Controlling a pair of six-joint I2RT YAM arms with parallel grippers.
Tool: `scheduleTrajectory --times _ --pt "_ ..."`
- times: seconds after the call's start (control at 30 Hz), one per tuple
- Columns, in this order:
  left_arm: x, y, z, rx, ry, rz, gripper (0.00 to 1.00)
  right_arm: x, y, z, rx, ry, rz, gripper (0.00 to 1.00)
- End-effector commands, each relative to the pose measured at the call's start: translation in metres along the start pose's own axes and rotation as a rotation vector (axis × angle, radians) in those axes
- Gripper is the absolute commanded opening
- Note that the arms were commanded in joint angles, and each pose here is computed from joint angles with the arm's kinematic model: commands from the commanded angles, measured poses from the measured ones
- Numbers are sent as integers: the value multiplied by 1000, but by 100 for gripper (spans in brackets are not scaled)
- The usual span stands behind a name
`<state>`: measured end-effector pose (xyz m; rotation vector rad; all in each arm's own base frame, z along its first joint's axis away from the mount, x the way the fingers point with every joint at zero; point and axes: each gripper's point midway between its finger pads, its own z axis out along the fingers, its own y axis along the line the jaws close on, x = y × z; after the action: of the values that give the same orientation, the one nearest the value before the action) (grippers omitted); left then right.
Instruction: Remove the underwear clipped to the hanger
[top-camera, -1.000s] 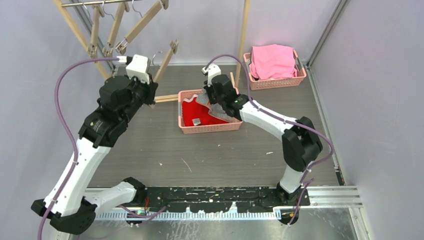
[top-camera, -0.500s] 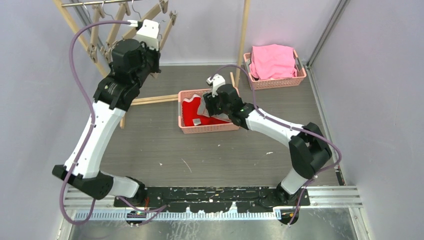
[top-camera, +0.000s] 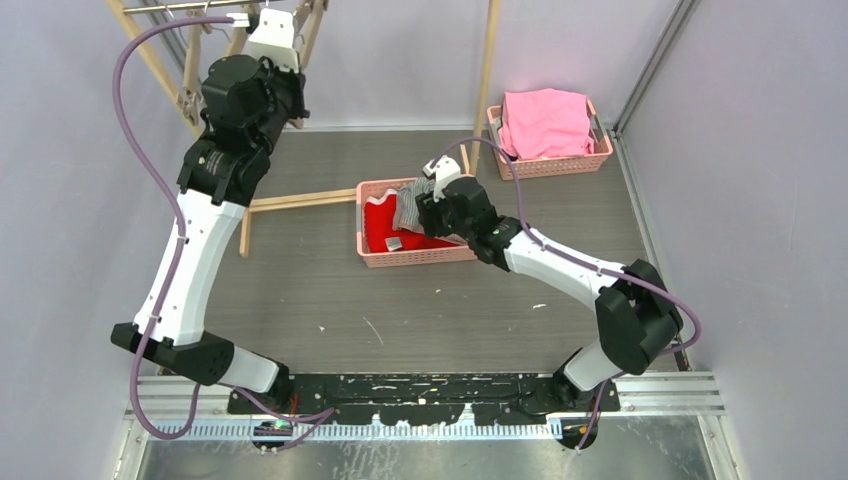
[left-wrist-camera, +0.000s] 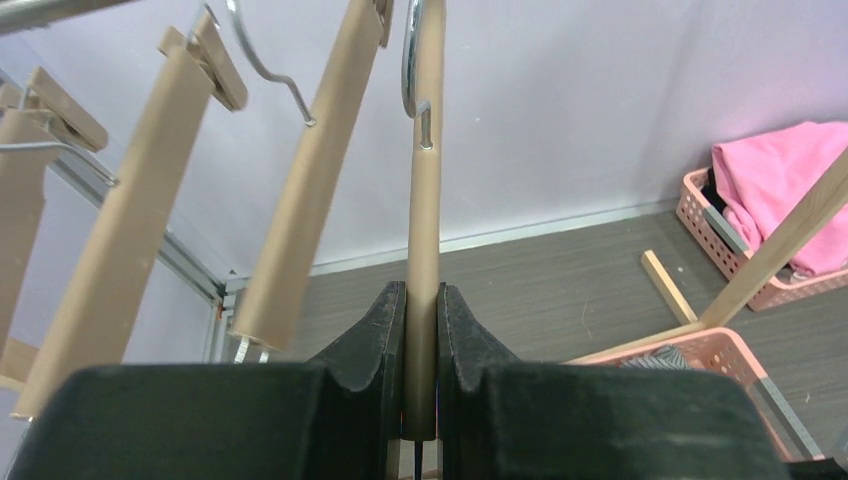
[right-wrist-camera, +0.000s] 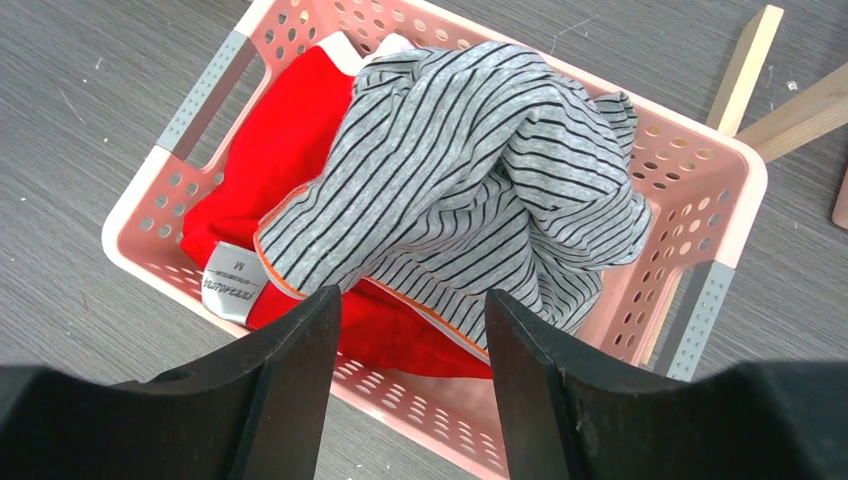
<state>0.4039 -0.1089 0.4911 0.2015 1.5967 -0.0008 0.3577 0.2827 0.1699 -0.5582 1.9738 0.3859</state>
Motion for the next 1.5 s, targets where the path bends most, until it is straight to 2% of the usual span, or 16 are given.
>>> scheduleTrajectory --times 0.0,0.4,1.0,1.47 --pt "-60 20 -18 -36 -189 -66 0 -24 10 -9 -23 -81 -6 61" --pt "-77 32 5 -53 -241 -125 0 -17 19 -16 -27 -74 -26 62" --pt "-46 19 32 -11 -166 -147 0 -12 13 -20 0 -75 -31 61" --pt "-17 21 29 -25 -142 -144 0 -10 13 -20 -1 -68 -45 61"
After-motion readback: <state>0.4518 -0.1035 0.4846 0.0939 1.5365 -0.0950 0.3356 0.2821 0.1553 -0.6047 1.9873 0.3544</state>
